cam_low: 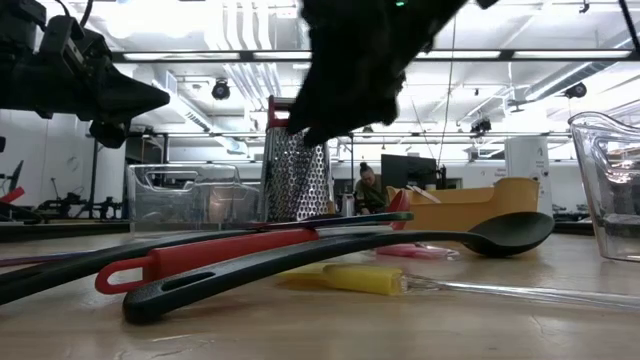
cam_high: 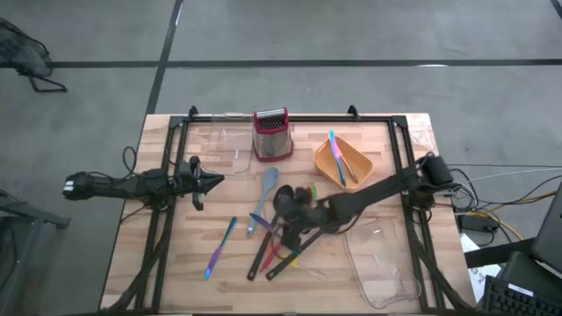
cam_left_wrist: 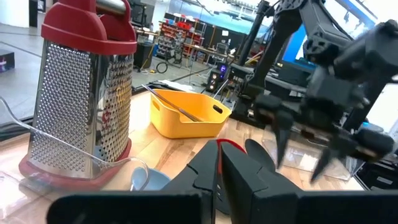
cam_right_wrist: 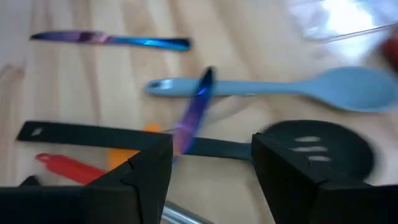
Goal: Pick & Place Kitchen Items
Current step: Put the right blue table knife into the orange bin
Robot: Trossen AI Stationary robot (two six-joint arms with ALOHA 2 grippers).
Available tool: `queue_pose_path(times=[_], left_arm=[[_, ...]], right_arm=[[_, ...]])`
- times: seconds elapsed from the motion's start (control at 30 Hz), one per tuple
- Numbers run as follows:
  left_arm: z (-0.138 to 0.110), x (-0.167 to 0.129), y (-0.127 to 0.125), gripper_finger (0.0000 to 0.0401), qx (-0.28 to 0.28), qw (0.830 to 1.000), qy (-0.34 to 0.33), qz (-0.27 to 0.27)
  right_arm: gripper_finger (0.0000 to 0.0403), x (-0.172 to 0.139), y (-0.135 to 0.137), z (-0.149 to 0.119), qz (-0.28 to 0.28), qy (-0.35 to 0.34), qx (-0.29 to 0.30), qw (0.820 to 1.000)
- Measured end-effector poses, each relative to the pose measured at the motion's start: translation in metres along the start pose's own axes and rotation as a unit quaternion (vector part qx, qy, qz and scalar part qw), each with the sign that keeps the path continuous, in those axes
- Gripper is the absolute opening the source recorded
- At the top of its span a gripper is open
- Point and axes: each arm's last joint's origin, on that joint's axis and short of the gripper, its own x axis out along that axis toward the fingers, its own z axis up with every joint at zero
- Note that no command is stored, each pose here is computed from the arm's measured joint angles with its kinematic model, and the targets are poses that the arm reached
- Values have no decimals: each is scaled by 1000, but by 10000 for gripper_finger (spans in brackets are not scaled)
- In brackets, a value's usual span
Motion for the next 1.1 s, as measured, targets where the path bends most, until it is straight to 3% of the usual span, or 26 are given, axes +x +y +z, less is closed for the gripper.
queue_pose_path(times=[0.2, 0.47, 0.83, 1.1], left_arm=[[0, 0, 0, 21, 0, 1000, 1, 0], [0, 0, 0, 21, 1, 1000, 2, 0], [0, 0, 0, 21, 1, 1000, 2, 0], [0, 0, 0, 23, 1, 1000, 2, 1]], right_arm=[[203, 27, 15, -2, 25, 36, -10, 999], [189, 50, 21, -21, -7, 107, -13, 994], [172, 55, 23, -28, -6, 118, -5, 993], [136, 56, 22, -29, -8, 120, -5, 993]])
